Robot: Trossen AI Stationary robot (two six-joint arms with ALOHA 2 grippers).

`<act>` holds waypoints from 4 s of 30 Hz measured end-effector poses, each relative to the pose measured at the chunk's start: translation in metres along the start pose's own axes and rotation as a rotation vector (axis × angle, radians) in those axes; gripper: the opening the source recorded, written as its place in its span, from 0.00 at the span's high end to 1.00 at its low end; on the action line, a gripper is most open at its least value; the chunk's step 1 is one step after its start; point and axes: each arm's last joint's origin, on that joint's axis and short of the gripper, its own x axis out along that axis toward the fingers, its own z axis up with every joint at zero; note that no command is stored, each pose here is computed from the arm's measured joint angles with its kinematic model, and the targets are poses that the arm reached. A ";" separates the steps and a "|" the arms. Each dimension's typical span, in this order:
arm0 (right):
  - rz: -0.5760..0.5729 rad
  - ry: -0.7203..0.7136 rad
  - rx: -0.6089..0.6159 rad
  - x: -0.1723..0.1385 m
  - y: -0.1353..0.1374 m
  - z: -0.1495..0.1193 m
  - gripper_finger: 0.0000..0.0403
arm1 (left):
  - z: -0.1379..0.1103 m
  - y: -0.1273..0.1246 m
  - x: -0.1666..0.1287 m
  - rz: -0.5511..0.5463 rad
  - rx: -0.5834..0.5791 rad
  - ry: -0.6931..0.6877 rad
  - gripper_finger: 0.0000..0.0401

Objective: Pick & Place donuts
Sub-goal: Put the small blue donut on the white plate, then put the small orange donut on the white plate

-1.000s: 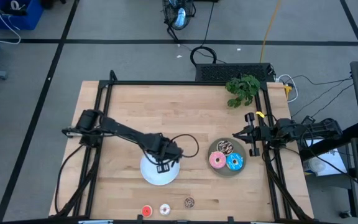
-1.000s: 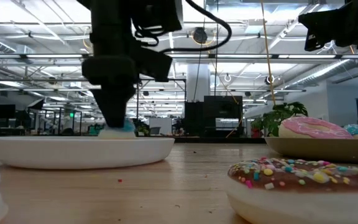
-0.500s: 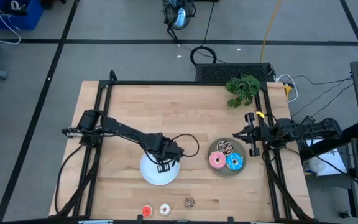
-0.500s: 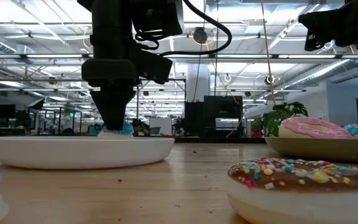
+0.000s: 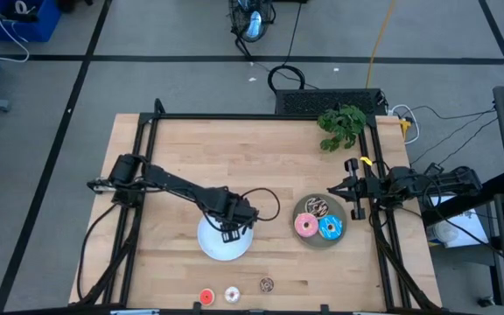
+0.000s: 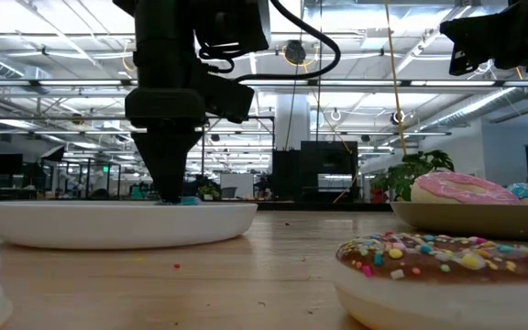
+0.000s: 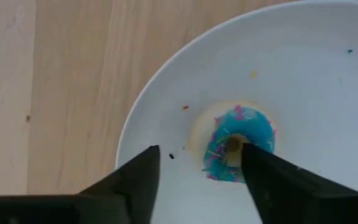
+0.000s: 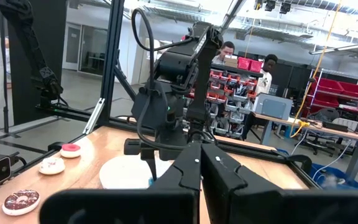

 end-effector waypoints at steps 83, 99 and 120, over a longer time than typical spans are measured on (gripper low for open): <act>0.001 0.004 0.010 0.000 0.000 0.000 1.00 | -0.112 -0.166 -0.149 -0.453 0.055 -0.404 0.94; 0.001 0.005 0.012 0.001 0.000 0.000 1.00 | -0.125 -0.192 -0.116 -0.423 0.111 -0.300 0.93; 0.001 0.002 0.005 0.001 0.000 0.000 1.00 | -0.128 -0.196 -0.069 -0.247 0.126 -0.115 0.37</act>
